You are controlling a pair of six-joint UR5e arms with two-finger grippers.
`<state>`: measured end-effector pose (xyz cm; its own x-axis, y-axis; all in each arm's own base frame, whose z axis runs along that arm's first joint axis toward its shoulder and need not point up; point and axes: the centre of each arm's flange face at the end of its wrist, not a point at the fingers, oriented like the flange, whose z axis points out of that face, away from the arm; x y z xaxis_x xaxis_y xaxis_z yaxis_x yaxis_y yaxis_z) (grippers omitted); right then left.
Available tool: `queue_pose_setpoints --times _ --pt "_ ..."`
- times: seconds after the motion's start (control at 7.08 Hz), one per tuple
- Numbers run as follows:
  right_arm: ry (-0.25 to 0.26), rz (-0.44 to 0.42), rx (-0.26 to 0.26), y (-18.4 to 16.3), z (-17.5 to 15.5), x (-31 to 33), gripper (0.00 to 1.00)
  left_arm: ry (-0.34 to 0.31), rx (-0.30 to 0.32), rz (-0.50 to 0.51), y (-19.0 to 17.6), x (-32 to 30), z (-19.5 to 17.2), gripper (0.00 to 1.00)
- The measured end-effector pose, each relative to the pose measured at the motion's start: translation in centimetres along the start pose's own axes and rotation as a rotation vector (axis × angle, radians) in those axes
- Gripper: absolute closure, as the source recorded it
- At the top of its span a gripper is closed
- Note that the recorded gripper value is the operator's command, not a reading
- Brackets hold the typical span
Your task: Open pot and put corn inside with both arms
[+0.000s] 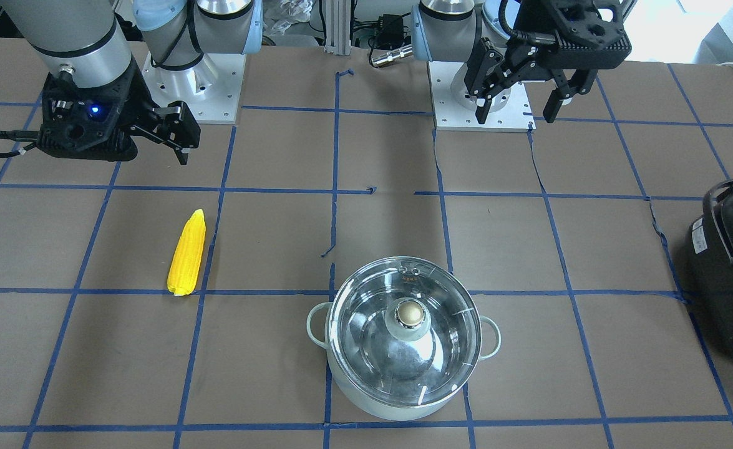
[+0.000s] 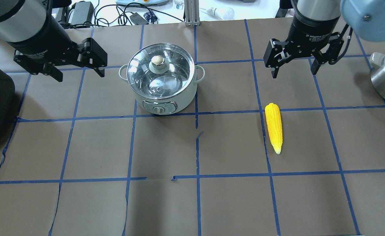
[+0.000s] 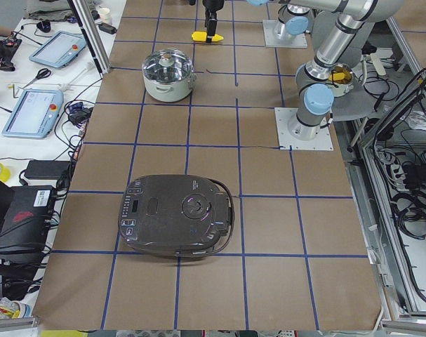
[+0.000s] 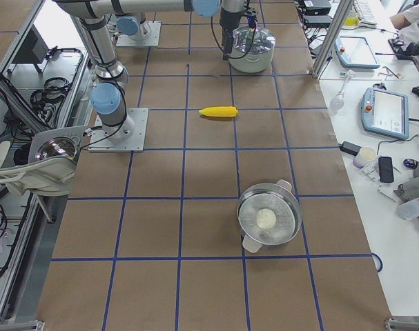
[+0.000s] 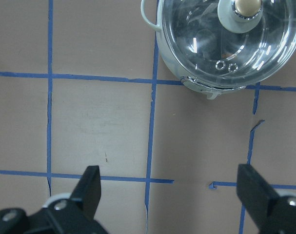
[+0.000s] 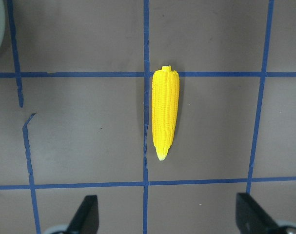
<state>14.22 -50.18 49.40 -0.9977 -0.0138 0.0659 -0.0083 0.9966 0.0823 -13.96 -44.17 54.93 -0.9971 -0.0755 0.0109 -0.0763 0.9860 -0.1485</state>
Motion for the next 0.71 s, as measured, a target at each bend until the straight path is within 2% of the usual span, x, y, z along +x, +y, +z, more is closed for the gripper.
queue_pose_setpoints --times 0.42,0.71 --pt "0.000 -0.002 0.001 -0.3 0.3 0.0 0.00 -0.001 0.000 0.000 0.0 0.0 0.0 0.00" --pt "0.005 0.001 0.013 -2.0 2.8 -0.1 0.00 -0.001 0.000 0.000 0.0 0.0 0.0 0.00"
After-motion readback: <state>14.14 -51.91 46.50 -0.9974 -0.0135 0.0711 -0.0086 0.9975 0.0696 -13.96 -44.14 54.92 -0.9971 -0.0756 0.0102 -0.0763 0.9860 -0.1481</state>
